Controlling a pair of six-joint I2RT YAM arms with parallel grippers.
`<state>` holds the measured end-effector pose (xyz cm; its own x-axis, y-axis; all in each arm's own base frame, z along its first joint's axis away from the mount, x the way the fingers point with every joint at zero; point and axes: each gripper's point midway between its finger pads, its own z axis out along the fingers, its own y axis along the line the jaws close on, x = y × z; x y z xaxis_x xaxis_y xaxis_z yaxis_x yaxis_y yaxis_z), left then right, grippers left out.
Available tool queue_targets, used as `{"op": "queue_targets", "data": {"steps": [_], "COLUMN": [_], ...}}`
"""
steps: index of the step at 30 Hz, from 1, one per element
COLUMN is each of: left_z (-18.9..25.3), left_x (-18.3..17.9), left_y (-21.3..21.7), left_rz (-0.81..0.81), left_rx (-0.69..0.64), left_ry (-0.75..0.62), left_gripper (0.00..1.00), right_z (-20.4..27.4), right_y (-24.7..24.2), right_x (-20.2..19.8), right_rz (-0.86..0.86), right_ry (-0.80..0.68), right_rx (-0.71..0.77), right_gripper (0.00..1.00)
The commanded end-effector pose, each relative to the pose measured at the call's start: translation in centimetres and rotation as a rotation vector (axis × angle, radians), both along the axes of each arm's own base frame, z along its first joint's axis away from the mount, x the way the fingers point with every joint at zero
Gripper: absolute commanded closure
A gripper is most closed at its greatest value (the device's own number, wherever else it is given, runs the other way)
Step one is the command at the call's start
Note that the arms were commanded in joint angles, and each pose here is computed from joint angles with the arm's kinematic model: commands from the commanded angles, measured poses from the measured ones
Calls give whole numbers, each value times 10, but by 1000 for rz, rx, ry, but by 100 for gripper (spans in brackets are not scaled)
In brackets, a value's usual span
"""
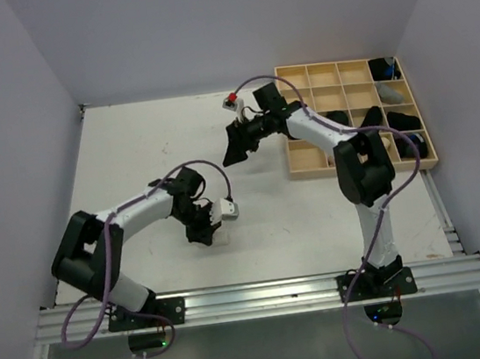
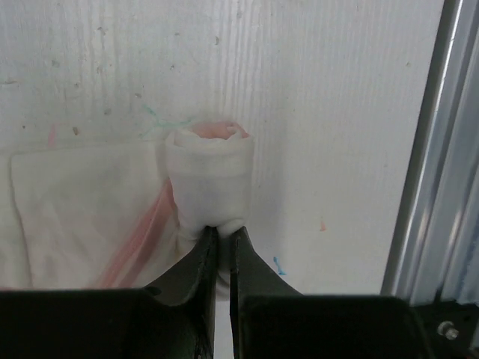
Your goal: Roll the underwear
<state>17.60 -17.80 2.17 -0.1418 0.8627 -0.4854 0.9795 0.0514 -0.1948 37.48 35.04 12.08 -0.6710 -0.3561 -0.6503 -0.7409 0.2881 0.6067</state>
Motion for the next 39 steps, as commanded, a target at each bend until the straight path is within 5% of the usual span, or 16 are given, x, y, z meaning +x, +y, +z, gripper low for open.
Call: {"op": "queue_targets", "data": {"steps": [1,5,10,20,39], "left_z": [-2,-9,-19,-42,-47], "left_x": [-14,1,35,43,50], "left_y": [11,13,25,33,26], "left_rz": [36,80,114,114,151], "left_rx": [23,21,8,5,-27], "left_ry": [260,434,478,590,586], "left_gripper": [100,100,99,94,91], "right_z": [60,61,64,9,-61], "right_y": [-18,-47,-68,10,77], "right_x": [-8,-43,-90,-165,-165], "right_rz": [35,83,200,522,636], "right_ry": [-268,-351,-483,-780,-836], "right_rx": [-13,-82,-126,-231,-219], "right_gripper": [22,25,26,27,34]}}
